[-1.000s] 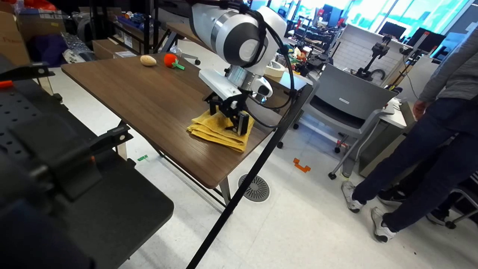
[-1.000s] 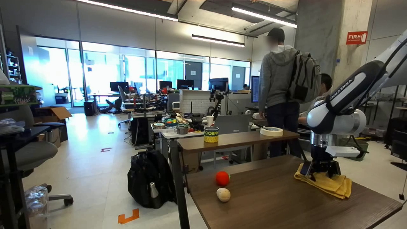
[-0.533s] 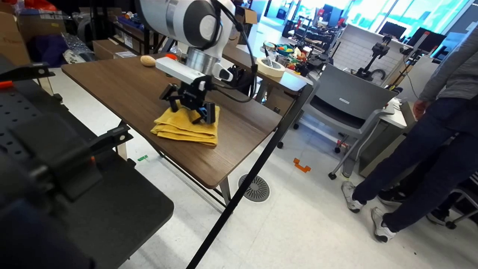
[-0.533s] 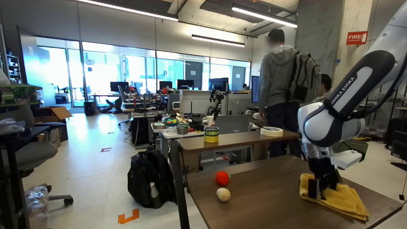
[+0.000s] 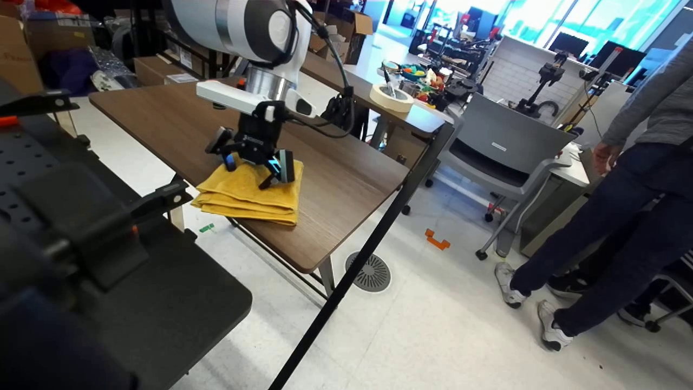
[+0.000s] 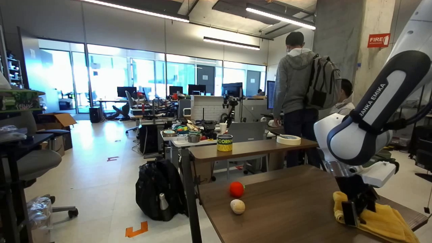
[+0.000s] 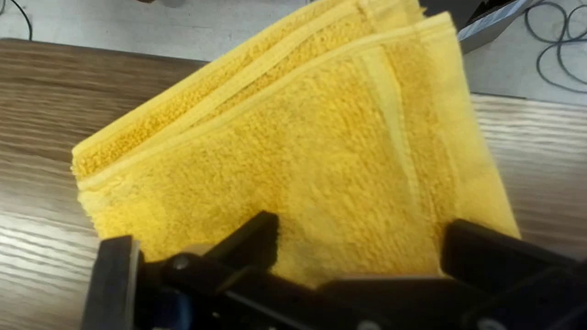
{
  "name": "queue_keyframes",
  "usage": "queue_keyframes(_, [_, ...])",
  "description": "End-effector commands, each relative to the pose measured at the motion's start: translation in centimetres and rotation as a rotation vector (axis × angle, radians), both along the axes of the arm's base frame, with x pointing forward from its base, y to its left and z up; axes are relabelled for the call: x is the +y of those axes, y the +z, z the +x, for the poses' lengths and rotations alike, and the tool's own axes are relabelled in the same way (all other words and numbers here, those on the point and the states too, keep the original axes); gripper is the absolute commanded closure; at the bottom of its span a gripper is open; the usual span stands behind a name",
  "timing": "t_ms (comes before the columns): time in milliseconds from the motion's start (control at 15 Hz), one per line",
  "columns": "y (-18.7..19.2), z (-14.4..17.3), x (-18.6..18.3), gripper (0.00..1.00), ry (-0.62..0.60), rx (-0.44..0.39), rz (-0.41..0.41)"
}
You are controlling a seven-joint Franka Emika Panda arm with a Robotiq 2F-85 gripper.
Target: Wipe the table with the towel
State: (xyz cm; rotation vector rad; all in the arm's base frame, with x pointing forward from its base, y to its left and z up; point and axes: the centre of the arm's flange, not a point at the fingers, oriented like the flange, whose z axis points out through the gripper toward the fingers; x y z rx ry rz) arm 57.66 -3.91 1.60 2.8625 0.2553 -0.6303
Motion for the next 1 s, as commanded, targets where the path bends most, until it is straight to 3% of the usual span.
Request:
queue_keyframes(0, [-3.7,2.6,-8.0,0.0,-0.179,-0.067,-0.036])
queue_keyframes(267, [-3.9,5.8,-15.8,0.0,-0.369,-0.169,0.015])
queue_keyframes(467, [-4.3,8.8,-19.3,0.0,-0.5,-0.23,0.059])
queue_keyframes(667, [-3.8,11.9,-20.3,0.0,-0.599,-0.292,0.102])
queue_keyframes(933, [-0.9,17.0,-17.2,0.0,-0.651,-0.399,0.161])
